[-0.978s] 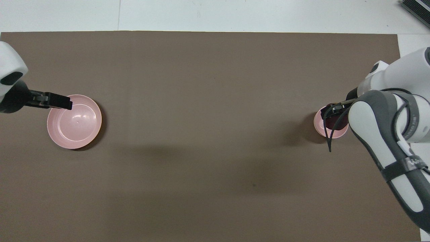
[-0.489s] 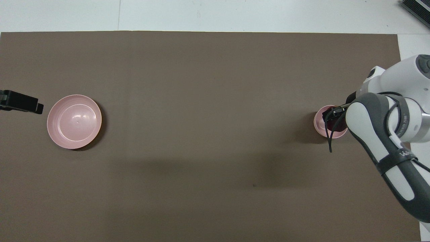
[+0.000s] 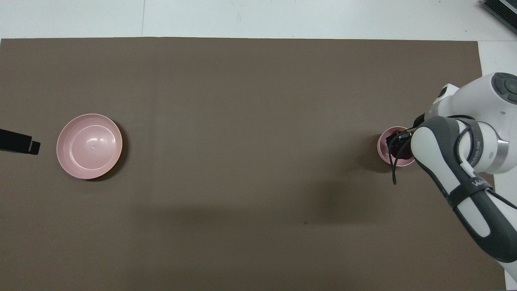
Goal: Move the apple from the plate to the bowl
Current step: 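Open the right gripper to release the apple into the pink bowl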
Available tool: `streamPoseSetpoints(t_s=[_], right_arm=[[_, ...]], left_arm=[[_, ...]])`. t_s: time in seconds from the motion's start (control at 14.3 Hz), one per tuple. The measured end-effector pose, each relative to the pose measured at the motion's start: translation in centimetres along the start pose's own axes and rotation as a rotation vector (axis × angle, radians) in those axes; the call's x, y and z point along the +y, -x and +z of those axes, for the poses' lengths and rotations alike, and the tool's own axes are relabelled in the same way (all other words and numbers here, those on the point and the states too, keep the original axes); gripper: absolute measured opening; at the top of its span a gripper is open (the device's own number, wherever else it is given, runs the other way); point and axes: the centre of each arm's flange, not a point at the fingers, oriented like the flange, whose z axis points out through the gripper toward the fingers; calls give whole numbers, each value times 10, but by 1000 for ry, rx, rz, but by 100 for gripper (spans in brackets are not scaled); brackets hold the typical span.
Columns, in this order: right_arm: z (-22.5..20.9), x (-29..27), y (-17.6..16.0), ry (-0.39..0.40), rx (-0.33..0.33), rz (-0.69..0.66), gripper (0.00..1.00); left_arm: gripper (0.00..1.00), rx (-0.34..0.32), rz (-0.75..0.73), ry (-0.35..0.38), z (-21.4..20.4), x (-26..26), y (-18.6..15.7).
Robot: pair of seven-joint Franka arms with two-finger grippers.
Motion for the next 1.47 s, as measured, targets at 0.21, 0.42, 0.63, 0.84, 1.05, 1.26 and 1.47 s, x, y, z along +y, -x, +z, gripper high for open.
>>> streamPoseSetpoints(t_s=[0.21,0.42,0.63,0.84,1.05,1.26,1.47], right_arm=[[9,1,-2,1,-4,1,80],[12,3,-3,0,-7,3,80],[16,4,-3,-1,-12,6,80],[20,5,-4,-1,-14,6,80],[23,5,-5,0,-14,6,80],[26,6,-5,-1,-18,7,80],[29,6,-5,-2,-23,8,80]], left_arm=[[100,-6,-3,1,0,-1,1],[100,-7,-4,0,1,-2,1],[100,-10,-3,-15,1,-1,1],[100,-13,-3,-34,1,-2,1],[100,-16,-3,-49,1,-3,1],[100,-15,-2,-52,0,-2,1],[100,-7,-2,-53,-4,-2,4]])
